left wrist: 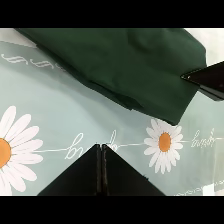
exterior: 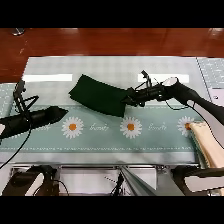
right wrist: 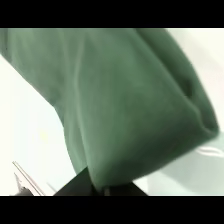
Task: Fold the shirts.
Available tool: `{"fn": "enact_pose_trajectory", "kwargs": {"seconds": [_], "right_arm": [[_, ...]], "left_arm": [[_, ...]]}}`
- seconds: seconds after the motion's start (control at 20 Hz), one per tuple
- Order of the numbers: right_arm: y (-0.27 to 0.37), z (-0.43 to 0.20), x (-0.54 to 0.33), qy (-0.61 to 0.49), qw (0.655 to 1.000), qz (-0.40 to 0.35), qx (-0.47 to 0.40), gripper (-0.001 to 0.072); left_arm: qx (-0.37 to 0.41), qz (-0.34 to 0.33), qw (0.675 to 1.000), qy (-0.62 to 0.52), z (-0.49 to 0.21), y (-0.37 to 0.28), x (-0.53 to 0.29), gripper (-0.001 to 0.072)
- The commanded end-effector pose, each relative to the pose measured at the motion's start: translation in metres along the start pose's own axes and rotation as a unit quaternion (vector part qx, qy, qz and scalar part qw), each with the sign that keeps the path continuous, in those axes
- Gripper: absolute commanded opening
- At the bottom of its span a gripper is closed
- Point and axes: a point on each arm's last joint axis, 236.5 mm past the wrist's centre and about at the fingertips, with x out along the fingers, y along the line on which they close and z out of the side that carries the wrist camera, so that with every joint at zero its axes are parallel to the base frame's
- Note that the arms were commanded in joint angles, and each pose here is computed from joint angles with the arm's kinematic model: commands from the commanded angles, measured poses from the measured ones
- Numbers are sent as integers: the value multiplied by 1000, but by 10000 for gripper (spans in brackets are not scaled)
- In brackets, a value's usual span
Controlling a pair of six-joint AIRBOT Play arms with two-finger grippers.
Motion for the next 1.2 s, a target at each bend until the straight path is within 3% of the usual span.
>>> {"fn": "enact_pose_trajectory", "kwargs": {"seconds": [0.0, 0.2, 0.55, 0.85, 1.15], "right_arm": [[23, 10, -9, 5, 1000, 4, -30, 22], [83, 46, -51, -30, 995, 17, -93, 21], [145, 103, -224, -157, 963, -116, -186, 21], [116, 83, -352, -243, 950, -160, -114, 21], [40, 11, -466, -289, 925, -245, 21, 22]], "left_arm": [[-1, 0, 1000, 0, 0, 0, 0, 24], [-1, 0, 1000, 0, 0, 0, 0, 25], [3, 0, 1000, 0, 0, 0, 0, 25], [3, 0, 1000, 0, 0, 0, 0, 24], [2, -1, 1000, 0, 0, 0, 0, 25]]}}
